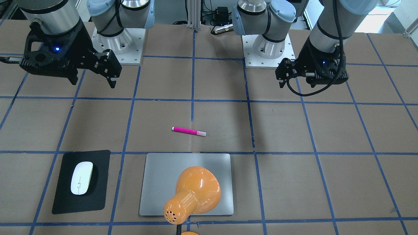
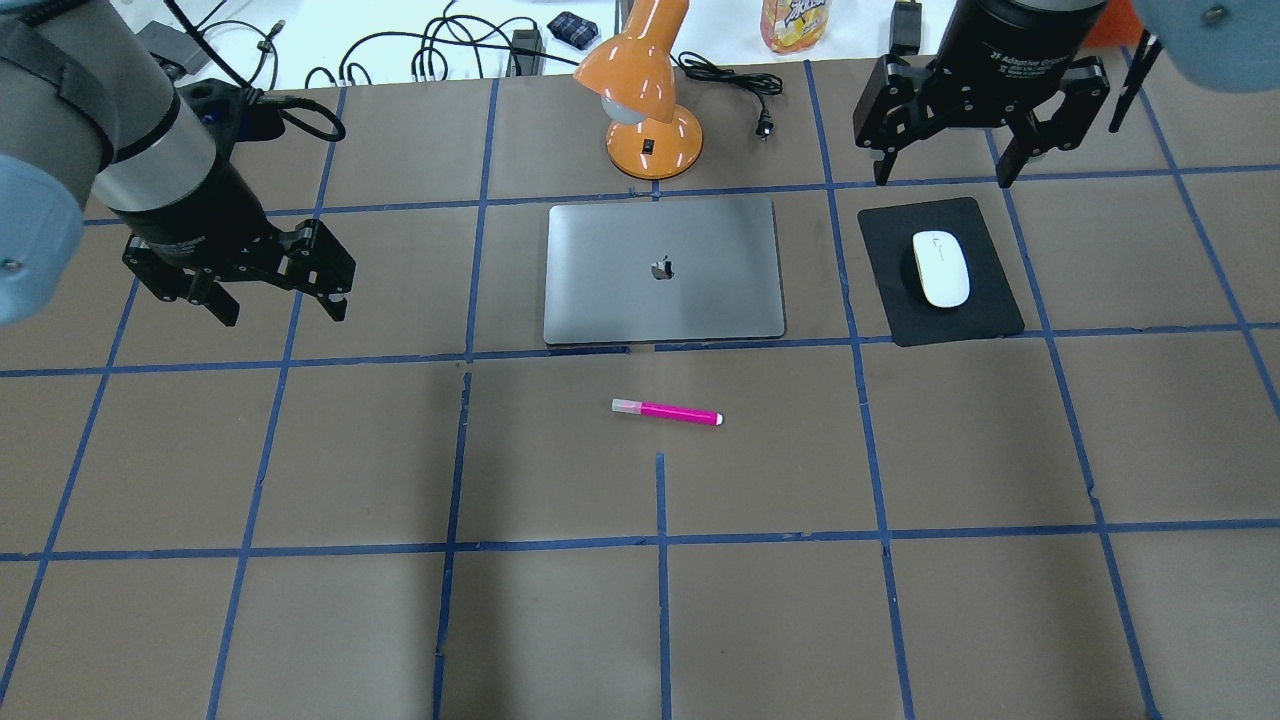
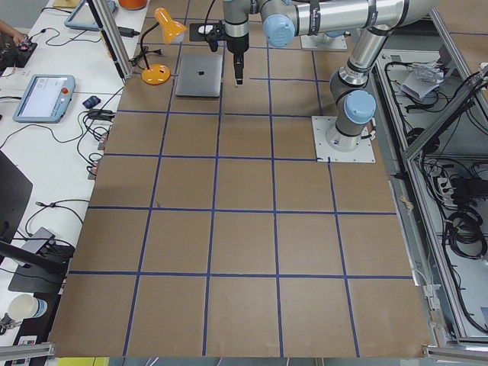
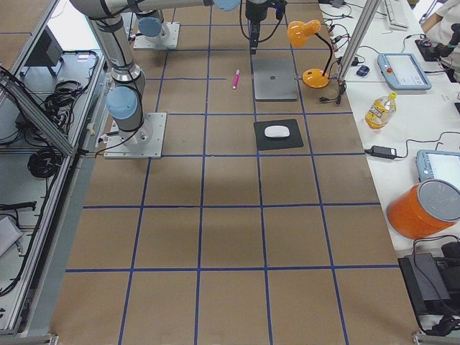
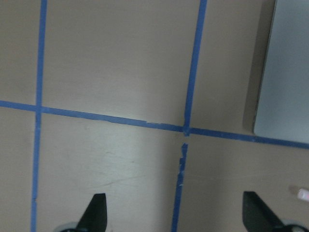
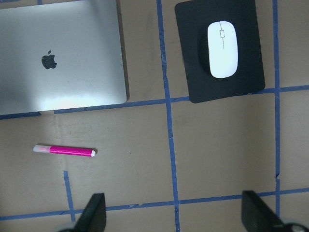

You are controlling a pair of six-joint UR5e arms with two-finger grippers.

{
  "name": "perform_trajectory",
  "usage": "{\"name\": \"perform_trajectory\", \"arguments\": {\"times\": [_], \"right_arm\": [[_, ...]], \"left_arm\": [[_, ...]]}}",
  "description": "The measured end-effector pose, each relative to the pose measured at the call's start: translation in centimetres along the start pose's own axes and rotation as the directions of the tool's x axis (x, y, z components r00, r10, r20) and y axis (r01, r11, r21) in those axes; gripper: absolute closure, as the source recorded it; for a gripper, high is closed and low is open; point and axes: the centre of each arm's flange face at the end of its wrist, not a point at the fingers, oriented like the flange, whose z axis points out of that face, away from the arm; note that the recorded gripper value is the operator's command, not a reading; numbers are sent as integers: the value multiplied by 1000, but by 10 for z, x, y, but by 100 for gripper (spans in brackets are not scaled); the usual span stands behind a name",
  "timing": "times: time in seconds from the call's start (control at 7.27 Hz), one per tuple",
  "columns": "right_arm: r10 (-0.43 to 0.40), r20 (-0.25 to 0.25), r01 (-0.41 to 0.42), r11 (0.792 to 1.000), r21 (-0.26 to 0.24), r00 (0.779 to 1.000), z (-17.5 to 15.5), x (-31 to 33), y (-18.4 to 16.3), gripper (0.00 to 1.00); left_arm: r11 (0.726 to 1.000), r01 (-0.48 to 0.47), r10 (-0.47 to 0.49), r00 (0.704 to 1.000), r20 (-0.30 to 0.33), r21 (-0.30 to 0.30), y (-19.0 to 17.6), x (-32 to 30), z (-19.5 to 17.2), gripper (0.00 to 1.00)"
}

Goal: Place pen and mouse around notebook

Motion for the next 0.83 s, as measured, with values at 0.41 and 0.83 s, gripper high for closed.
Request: {"name": "perform_trajectory", "arguments": {"times": [0.41, 0.83], "right_arm": [[1, 0, -1, 1000, 0, 1000, 0, 0, 0, 0], [2, 1, -2, 1000, 0, 1000, 0, 0, 0, 0]], "left_arm": [[1000, 6, -6, 1000, -2, -19, 2, 25, -12, 0], [1000, -7, 7, 1000, 0, -20, 3, 30, -12, 0]]}}
